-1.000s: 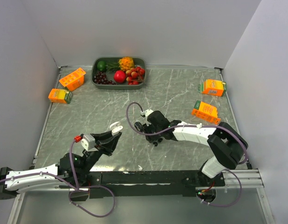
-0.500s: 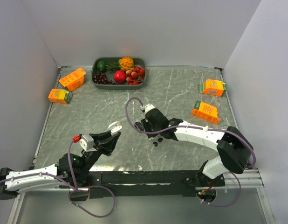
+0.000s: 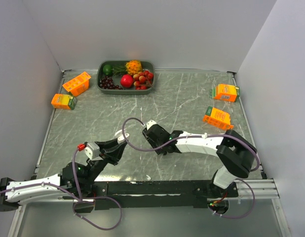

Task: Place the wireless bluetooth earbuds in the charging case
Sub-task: Pick up the earbud from the center of the board.

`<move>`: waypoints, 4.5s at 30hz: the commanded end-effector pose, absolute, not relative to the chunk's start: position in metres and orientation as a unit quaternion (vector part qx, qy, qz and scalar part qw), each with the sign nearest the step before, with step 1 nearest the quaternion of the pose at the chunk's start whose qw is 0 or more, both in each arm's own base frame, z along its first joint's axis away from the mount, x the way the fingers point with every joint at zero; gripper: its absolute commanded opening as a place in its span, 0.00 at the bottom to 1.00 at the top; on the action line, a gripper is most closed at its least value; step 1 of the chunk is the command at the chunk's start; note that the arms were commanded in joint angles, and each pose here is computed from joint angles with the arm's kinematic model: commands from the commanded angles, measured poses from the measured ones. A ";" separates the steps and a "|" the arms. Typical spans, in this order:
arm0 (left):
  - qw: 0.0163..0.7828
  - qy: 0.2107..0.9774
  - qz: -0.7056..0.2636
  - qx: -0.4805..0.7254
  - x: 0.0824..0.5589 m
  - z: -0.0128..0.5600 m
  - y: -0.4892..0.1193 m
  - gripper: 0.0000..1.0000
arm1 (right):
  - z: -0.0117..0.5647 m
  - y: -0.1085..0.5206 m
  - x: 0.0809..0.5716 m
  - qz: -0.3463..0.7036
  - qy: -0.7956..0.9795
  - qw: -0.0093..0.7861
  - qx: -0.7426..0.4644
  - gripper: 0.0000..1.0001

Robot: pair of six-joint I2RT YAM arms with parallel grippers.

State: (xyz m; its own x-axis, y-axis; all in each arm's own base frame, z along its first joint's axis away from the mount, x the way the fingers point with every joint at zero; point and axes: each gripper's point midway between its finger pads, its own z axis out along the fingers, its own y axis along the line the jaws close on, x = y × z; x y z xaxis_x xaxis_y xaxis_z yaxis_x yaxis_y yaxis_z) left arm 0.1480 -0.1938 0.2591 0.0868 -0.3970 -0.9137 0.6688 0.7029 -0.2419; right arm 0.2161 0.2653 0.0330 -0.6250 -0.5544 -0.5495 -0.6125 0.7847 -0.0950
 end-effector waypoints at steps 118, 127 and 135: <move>0.728 0.558 -0.379 0.119 0.144 0.272 -0.192 0.01 | 0.069 0.277 0.298 0.096 0.810 0.339 -0.469 0.00; 0.730 0.553 -0.384 0.122 0.143 0.272 -0.193 0.01 | 0.057 0.296 0.281 0.137 0.784 0.314 -0.517 0.01; 0.734 0.545 -0.391 0.107 0.143 0.279 -0.187 0.01 | 0.083 0.312 0.237 0.209 0.725 0.370 -0.541 0.00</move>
State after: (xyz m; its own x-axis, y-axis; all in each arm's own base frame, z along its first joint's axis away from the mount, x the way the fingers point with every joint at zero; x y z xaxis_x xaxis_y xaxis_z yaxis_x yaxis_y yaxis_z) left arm 0.1461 -0.1939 0.2552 0.0809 -0.3816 -0.9208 0.6775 0.6987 -0.2300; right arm 0.2578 0.2910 0.0485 -0.2738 -0.7066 -0.6525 -0.9031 0.4223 -0.0784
